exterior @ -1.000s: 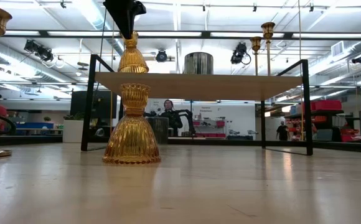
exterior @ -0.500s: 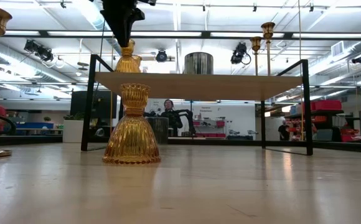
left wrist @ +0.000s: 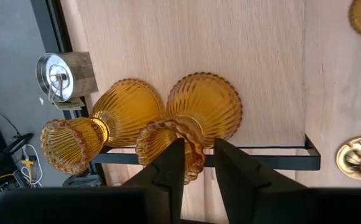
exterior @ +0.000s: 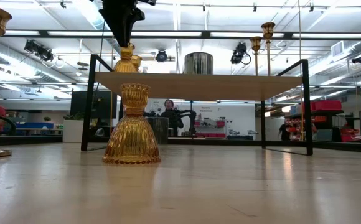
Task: Pick & Place candle stick holders
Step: Put the left glass candle holder on the shelf aligned with the other glass candle holder
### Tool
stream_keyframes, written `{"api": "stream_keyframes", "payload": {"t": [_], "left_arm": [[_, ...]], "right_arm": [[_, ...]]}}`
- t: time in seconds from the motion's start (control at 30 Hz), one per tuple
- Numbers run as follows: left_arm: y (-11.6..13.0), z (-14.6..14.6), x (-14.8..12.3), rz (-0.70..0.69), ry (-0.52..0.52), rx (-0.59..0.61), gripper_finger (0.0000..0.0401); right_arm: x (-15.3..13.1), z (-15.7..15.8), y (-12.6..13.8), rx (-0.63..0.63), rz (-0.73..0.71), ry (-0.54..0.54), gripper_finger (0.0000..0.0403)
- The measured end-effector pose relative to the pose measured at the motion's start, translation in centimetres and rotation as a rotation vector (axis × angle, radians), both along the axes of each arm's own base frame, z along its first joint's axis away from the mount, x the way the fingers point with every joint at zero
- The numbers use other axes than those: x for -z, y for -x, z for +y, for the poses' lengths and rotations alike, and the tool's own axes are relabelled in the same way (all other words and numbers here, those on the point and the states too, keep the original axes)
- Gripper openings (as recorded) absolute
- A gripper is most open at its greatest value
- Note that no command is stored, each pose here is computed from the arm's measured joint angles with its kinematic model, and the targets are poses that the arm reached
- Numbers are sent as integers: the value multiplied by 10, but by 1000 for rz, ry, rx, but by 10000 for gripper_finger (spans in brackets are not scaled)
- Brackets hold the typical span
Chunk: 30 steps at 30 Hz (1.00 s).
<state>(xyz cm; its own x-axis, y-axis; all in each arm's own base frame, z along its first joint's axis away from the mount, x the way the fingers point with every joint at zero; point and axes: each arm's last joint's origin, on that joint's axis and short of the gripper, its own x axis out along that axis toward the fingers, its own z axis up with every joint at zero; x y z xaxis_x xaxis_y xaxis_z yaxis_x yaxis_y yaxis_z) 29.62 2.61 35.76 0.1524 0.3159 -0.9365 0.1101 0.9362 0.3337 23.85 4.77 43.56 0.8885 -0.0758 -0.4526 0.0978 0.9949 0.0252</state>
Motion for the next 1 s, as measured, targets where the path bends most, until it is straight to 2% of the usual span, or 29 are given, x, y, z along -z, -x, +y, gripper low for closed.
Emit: {"api": "stream_keyframes", "payload": {"t": [0.23, 0.53, 0.7, 1.0], "left_arm": [[0, 0, 0, 0, 0, 0, 122], [0, -2, 0, 0, -7, 4, 213], [0, -3, 0, 3, -15, 14, 249], [3, -4, -2, 26, -6, 17, 254]], "right_arm": [[0, 0, 0, 0, 0, 0, 168], [0, 0, 0, 0, 0, 0, 168], [0, 0, 0, 0, 0, 0, 168], [0, 0, 0, 0, 0, 0, 168]]}}
